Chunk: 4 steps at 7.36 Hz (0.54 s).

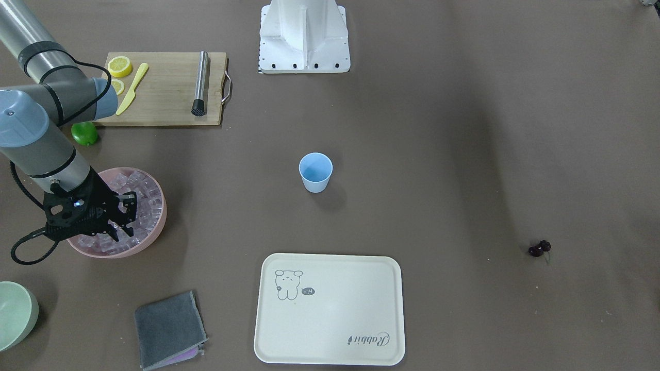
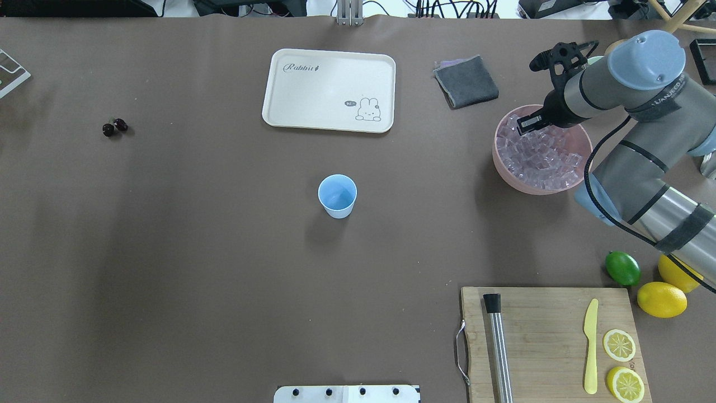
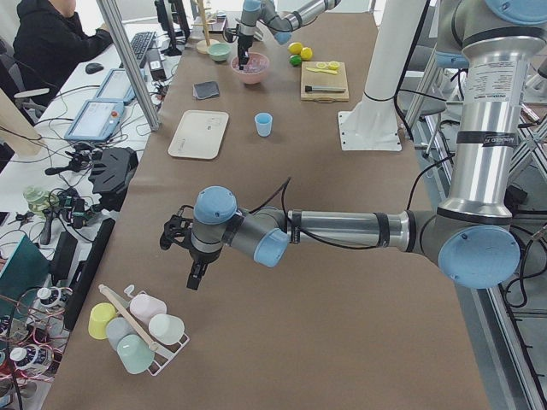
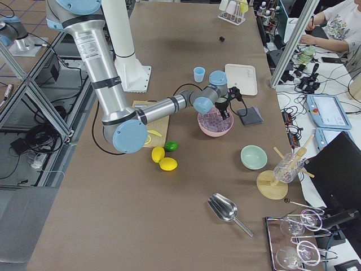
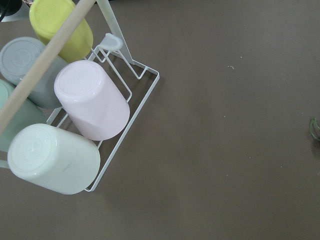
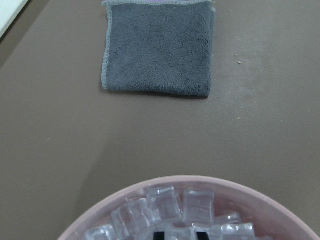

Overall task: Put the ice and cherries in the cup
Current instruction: 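Lower the right gripper into the bowl and grasp an ice cube, then carry the ice cube with the right gripper to the blue cup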

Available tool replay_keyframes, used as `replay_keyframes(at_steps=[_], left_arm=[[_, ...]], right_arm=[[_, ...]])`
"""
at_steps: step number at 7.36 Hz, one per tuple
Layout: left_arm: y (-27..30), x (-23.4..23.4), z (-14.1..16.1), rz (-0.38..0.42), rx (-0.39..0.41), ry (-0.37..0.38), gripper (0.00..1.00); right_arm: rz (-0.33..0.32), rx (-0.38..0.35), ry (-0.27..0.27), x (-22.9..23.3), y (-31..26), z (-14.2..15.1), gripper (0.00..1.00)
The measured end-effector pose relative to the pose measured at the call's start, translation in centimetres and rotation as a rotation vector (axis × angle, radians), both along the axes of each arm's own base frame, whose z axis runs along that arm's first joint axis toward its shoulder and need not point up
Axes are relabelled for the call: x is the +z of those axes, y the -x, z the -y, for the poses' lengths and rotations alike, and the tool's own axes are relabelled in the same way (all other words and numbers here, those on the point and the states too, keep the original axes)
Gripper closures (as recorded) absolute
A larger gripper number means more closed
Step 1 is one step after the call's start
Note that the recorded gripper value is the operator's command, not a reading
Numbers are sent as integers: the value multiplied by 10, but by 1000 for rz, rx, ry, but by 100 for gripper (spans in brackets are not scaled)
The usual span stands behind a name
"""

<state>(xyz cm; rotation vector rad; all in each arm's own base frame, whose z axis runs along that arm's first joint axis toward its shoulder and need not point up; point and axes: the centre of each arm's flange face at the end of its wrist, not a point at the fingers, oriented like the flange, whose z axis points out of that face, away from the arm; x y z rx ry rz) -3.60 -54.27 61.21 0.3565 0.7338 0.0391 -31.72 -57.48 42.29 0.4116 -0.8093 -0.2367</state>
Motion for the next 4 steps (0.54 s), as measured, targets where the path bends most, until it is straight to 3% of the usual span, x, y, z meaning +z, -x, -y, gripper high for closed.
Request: replay_keyframes(at_steps=[2, 4], left_arm=[[0, 0, 0, 0, 0, 1, 2], [-1, -2, 0, -1, 0, -4, 2]], right_arm=[[18, 8, -4, -23, -16, -1, 100], [14, 14, 45, -105, -20, 4, 100]])
